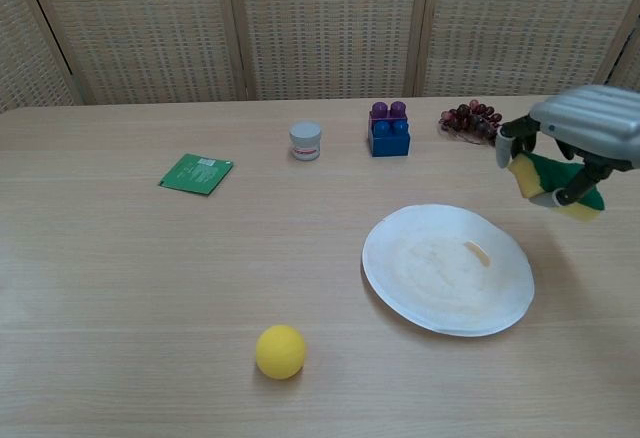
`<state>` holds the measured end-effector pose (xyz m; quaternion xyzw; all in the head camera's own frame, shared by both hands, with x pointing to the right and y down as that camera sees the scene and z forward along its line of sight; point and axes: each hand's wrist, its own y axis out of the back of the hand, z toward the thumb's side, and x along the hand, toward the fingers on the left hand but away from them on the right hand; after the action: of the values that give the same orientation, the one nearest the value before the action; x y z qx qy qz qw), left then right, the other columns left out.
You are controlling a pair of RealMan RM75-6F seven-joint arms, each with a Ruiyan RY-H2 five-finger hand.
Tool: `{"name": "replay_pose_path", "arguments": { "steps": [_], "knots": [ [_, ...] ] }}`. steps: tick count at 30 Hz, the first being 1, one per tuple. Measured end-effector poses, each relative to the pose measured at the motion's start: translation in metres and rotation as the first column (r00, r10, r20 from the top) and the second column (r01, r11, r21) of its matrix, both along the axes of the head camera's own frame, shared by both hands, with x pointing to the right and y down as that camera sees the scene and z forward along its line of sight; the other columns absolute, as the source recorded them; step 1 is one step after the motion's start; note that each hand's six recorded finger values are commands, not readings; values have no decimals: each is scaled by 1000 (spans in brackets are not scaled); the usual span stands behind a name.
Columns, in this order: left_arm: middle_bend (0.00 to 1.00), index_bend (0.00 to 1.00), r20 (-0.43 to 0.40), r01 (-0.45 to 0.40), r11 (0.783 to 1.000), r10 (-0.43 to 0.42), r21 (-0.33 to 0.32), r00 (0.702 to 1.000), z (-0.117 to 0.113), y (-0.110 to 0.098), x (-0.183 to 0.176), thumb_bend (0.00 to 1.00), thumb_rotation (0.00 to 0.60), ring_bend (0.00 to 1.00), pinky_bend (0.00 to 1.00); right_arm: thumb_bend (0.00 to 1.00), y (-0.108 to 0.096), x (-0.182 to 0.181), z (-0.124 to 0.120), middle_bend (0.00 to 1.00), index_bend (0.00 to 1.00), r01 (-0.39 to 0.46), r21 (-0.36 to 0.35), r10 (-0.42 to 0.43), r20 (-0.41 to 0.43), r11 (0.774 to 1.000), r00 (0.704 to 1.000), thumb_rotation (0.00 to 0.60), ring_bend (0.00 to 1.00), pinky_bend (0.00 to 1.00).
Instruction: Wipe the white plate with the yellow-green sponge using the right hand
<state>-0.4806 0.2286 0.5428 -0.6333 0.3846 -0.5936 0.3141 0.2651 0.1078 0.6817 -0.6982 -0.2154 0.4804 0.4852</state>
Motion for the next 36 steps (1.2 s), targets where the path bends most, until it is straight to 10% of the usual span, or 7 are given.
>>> {"name": "replay_pose_path", "arguments": {
  "steps": [13, 36],
  "knots": [
    [0, 0, 5, 10, 1000, -10, -17, 1000, 3, 0, -4, 0, 600, 0, 0, 277, -18, -75, -16, 466, 418, 112, -185, -45, 335, 976, 941, 600, 357, 535],
    [0, 0, 18, 24, 999, -24, -25, 1000, 4, 0, -13, 0, 600, 0, 0, 277, 9, -88, 58, 472, 426, 73, -292, -7, 221, 954, 975, 600, 358, 536]
  ]
}}
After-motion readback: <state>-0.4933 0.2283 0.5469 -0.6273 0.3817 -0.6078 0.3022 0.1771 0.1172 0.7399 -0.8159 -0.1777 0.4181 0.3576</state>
